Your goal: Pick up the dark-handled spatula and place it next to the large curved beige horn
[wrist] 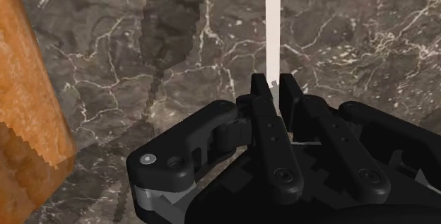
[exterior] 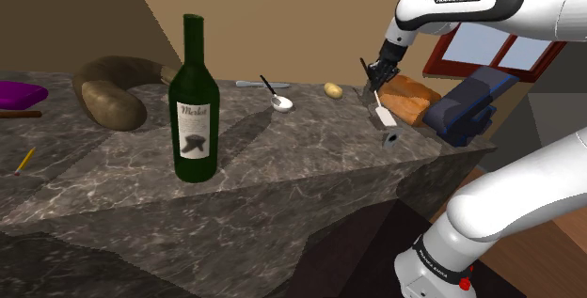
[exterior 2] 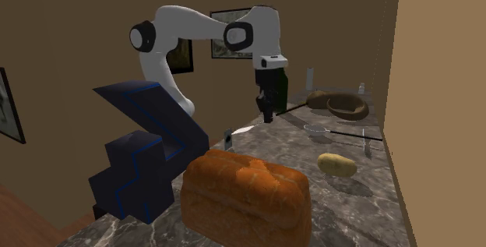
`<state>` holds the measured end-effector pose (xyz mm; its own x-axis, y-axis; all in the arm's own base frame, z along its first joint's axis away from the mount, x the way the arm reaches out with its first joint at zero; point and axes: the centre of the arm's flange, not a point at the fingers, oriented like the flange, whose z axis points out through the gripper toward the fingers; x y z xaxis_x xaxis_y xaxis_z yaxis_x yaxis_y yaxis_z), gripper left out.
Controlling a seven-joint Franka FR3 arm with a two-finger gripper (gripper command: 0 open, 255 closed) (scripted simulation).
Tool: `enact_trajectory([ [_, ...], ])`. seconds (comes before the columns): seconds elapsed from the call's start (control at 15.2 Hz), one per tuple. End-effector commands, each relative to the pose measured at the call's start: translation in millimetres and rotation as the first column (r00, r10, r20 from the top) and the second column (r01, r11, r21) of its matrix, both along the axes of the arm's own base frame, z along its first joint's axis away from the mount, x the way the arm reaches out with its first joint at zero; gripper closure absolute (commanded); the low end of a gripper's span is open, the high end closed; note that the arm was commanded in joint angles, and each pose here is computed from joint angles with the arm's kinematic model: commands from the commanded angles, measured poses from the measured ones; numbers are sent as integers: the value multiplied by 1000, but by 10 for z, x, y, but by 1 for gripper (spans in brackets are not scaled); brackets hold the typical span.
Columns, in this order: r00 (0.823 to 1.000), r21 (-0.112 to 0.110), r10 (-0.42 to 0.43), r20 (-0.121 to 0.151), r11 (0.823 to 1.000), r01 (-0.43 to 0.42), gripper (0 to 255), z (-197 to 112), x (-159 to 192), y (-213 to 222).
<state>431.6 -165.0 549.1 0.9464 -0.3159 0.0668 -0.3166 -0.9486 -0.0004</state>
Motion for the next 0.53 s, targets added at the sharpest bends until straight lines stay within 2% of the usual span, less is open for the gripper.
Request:
enact_trajectory([
  [0.0,1000,0,0,0,1000,0,255,101,2,3],
  [0.46,1000,0,0,0,1000,0,255,471,2,3],
])
